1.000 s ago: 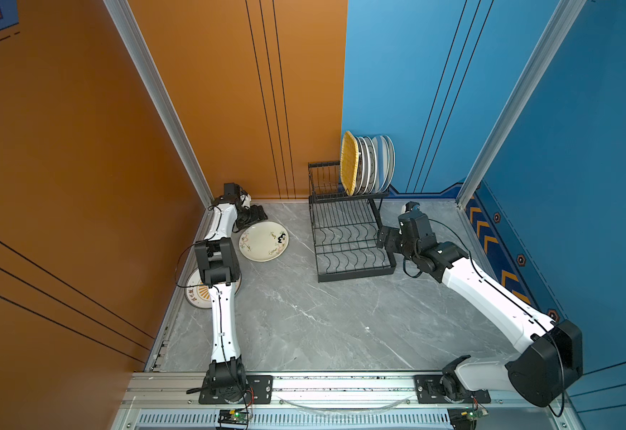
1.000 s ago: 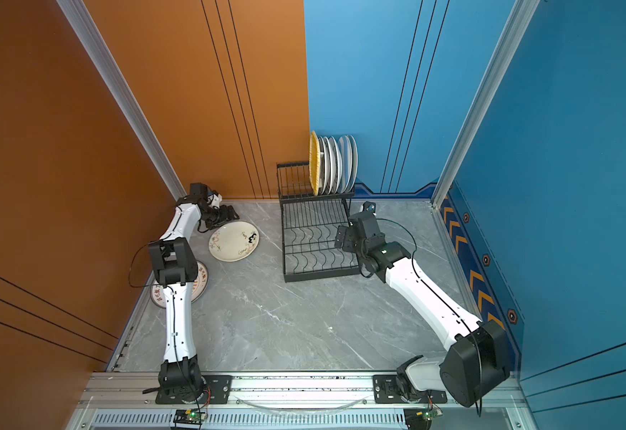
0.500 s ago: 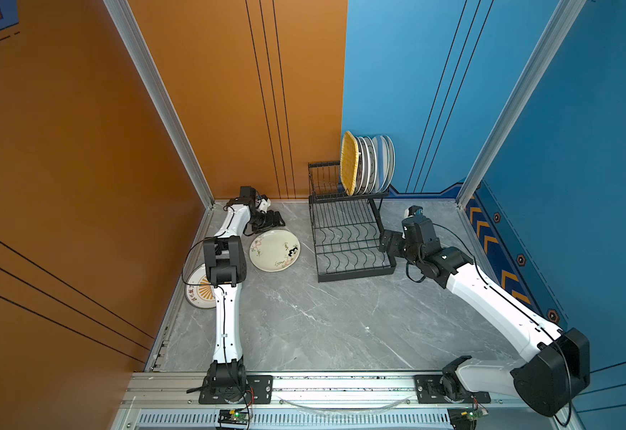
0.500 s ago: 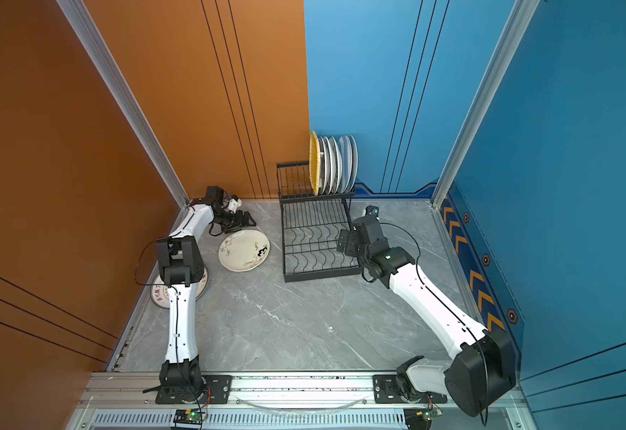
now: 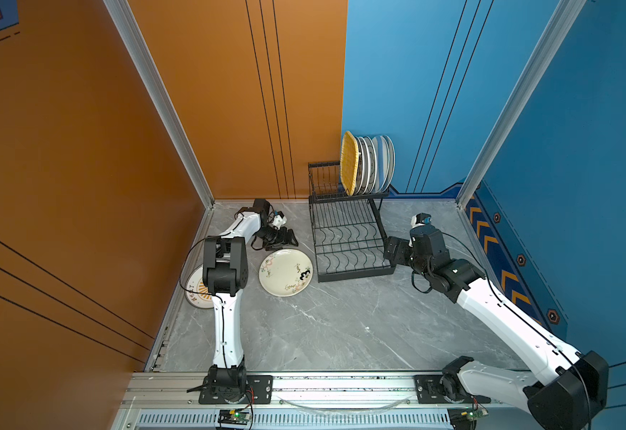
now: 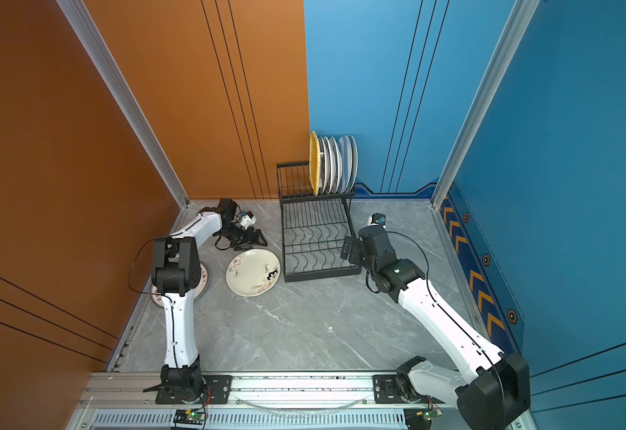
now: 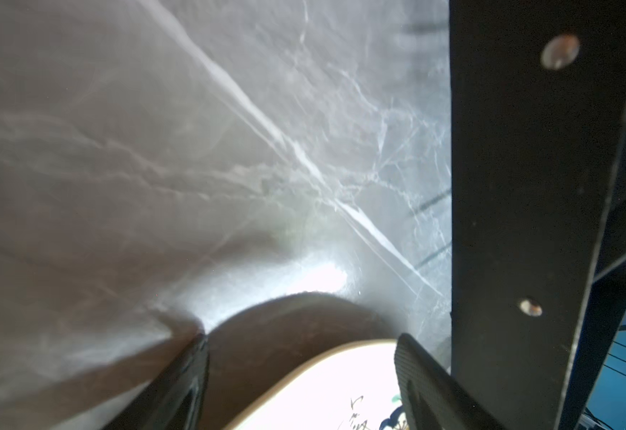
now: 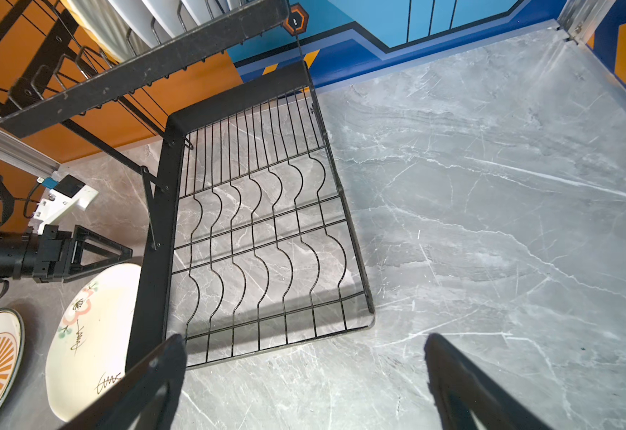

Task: Load plates into a dish rack
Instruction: Move the plate at the center of the table, then pick up the plate from the center of the table.

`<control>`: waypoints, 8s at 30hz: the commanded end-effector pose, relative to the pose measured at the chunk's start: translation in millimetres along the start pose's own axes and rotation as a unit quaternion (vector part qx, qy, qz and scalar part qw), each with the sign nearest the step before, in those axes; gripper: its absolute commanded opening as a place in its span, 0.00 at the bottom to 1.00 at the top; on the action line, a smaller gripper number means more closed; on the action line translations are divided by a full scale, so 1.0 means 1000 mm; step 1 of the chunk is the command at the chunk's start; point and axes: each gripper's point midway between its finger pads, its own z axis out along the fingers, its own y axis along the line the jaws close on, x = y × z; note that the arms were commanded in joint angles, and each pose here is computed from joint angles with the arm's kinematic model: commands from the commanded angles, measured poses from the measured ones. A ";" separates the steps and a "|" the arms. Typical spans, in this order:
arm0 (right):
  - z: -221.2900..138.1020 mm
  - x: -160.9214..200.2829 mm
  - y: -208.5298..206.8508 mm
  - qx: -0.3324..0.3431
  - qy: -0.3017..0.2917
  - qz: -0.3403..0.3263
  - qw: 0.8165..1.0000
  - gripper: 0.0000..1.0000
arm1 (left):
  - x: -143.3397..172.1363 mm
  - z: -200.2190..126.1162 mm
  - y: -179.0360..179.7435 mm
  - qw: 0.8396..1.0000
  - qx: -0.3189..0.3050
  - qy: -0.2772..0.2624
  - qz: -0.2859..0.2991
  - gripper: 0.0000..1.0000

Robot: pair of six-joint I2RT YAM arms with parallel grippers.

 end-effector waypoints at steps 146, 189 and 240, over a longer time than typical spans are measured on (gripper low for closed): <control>0.032 0.266 0.091 -0.360 0.468 0.010 0.807 0.45 | 0.247 0.023 -0.111 0.985 0.143 0.063 -0.077 0.00; -0.007 0.162 0.081 -0.400 0.373 0.072 0.834 0.00 | 0.197 -0.036 -0.153 0.972 0.232 -0.009 -0.035 0.79; 0.003 0.018 0.142 -0.543 0.221 0.140 0.798 0.06 | 0.101 -0.091 -0.223 0.911 0.400 -0.092 -0.022 0.00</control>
